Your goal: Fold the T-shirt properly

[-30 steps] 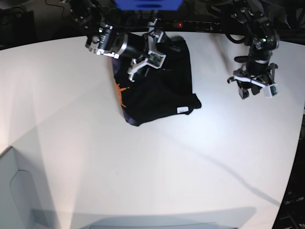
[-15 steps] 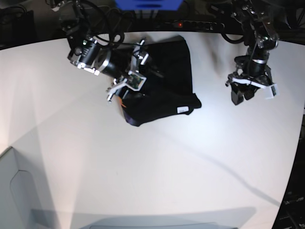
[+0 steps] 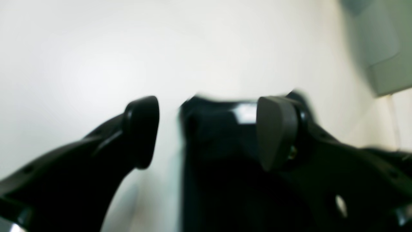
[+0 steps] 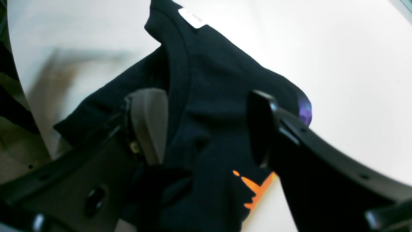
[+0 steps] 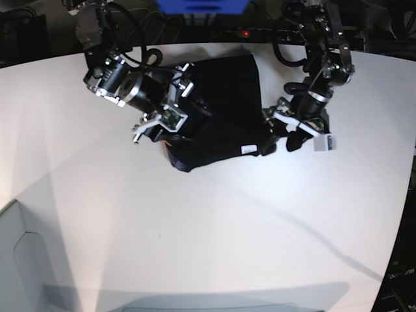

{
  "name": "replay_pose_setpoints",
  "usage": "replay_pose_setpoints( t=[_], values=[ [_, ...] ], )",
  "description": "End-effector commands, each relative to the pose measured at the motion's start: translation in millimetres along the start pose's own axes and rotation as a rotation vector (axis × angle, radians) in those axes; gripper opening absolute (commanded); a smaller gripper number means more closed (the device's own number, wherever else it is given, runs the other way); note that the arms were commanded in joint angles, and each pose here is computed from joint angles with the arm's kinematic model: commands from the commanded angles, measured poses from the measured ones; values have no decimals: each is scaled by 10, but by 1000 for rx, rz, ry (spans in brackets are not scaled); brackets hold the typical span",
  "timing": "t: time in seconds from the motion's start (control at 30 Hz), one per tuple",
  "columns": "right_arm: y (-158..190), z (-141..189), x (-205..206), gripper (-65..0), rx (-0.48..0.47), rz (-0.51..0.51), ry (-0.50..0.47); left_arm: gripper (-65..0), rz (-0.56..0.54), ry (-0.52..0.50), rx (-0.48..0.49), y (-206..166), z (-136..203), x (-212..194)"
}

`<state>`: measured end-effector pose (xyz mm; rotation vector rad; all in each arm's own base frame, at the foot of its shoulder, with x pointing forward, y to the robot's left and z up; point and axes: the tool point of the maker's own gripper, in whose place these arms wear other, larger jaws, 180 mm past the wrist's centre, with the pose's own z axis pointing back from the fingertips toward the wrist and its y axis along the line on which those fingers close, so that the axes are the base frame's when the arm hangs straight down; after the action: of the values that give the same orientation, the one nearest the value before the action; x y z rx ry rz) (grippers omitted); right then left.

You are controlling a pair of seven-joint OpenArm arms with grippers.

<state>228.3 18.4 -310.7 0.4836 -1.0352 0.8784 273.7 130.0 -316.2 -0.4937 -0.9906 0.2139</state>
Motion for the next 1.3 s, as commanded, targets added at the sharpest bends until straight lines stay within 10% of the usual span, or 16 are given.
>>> replay_pose_setpoints(
  t=[0.0,0.37,0.77,0.9,1.13,1.27],
  values=[
    [-20,18,121,-249,-5,2,-47,-227,1,-14,-20,-46,-20,30],
    [-22,26,101,-249,-5,6,-41,-650,8,24,-84,-207,-339,-5],
    [-24,28,95,-249,-5,7,-38,-650,-25,-8,-79,-158,-399,201],
    [-24,28,95,-249,-5,7,-38,-554,-20,38,-49,32,-445,100],
    [-20,29,125,-248,-7,7,-46,-125,-37,28,-56,-4,-343,102],
    [17,20,145,-247,2,4,-53,-68,-48,-47,42,291,-1,303]
  ],
)
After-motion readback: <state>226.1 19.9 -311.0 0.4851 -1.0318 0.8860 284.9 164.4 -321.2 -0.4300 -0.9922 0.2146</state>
